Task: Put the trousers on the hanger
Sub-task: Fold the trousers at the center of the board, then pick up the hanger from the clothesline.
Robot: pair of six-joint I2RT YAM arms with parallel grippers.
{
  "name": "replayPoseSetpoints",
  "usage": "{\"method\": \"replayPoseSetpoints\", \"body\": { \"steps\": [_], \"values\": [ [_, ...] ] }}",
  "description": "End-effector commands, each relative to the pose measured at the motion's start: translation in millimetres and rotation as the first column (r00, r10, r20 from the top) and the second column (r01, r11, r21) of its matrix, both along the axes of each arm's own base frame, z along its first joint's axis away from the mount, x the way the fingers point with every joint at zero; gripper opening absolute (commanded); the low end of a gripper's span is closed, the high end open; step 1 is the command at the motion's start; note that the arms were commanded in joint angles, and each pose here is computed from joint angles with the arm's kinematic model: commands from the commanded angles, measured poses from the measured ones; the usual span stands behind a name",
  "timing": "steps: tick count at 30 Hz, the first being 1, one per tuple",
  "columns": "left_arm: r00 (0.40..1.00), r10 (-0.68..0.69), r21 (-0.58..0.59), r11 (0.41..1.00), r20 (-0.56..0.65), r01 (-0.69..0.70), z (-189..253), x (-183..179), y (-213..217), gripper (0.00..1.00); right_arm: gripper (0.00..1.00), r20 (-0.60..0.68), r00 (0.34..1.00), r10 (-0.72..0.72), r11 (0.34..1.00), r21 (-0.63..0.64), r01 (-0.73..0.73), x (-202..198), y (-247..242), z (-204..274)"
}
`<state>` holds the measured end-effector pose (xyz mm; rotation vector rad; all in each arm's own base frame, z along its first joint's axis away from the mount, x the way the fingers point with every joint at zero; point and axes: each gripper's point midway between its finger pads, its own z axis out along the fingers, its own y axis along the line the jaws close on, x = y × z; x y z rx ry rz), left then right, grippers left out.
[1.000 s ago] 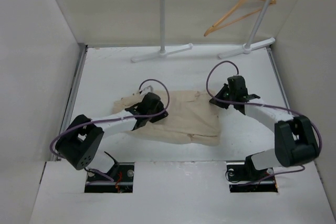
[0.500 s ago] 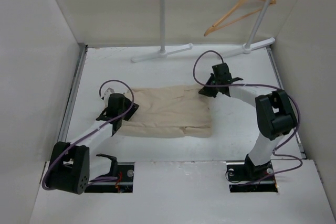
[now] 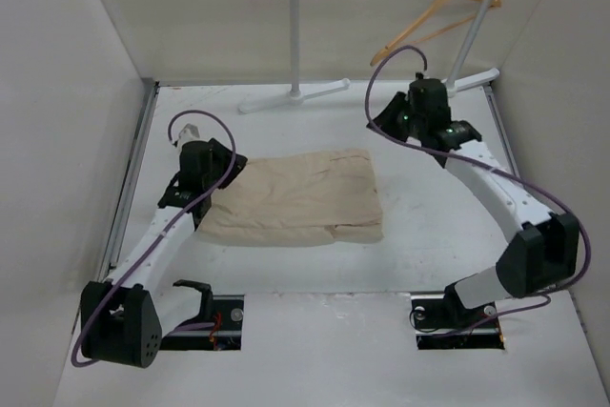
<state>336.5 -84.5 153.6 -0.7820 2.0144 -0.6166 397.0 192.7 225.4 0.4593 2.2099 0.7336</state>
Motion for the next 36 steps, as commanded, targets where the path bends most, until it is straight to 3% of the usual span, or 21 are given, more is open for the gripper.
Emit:
{"method": "replayPoseSetpoints", "body": {
  "steps": [1, 3, 5, 6, 9, 10, 15, 23, 36],
  "values": [
    [0.992, -0.119, 0.070, 0.991, 0.033, 0.116, 23.6, -3.3, -32.8, 0.37, 0.11, 0.237, 0.971, -0.001, 1.000, 0.018, -0.003, 9.3, -18.0, 102.5],
    [0.987, -0.162, 0.113, 0.981, 0.020, 0.158, 24.2, -6.1, -49.2, 0.35, 0.05, 0.289, 0.956, -0.040, 0.999, 0.022, 0.035, 28.9, -35.7, 130.9],
    [0.980, -0.200, 0.170, 0.966, 0.008, 0.196, 24.8, -9.5, -65.5, 0.34, 0.07, 0.336, 0.937, -0.096, 0.995, 0.029, 0.092, 53.9, -58.5, 157.3],
    [0.976, -0.219, 0.198, 0.956, -0.002, 0.215, 24.0, -12.2, -71.7, 0.34, 0.12, 0.354, 0.928, -0.119, 0.993, 0.027, 0.117, 67.4, -67.6, 166.9],
    [0.964, -0.267, 0.240, 0.935, -0.011, 0.262, 23.0, -21.4, -87.5, 0.35, 0.48, 0.378, 0.913, -0.155, 0.988, 0.047, 0.148, 101.5, -88.9, 186.9],
    [0.959, -0.283, 0.239, 0.930, -0.013, 0.278, 21.0, -24.8, -92.1, 0.36, 0.56, 0.382, 0.910, -0.162, 0.987, 0.053, 0.153, 113.8, -94.2, 190.6],
    [0.946, -0.320, 0.238, 0.916, -0.052, 0.323, 3.7, -40.4, -100.0, 0.37, 0.68, 0.353, 0.925, -0.139, 0.990, 0.085, 0.116, 158.5, -98.8, 187.0],
    [0.941, -0.332, 0.231, 0.912, -0.069, 0.339, -2.5, -50.8, -100.4, 0.38, 0.70, 0.332, 0.931, -0.153, 0.987, 0.094, 0.129, 184.8, -98.3, 166.3],
    [0.944, -0.321, 0.213, 0.920, -0.073, 0.329, -3.8, -61.9, -99.2, 0.38, 0.61, 0.320, 0.939, -0.127, 0.985, 0.150, 0.082, 212.6, -85.2, 140.1]
  ]
}}
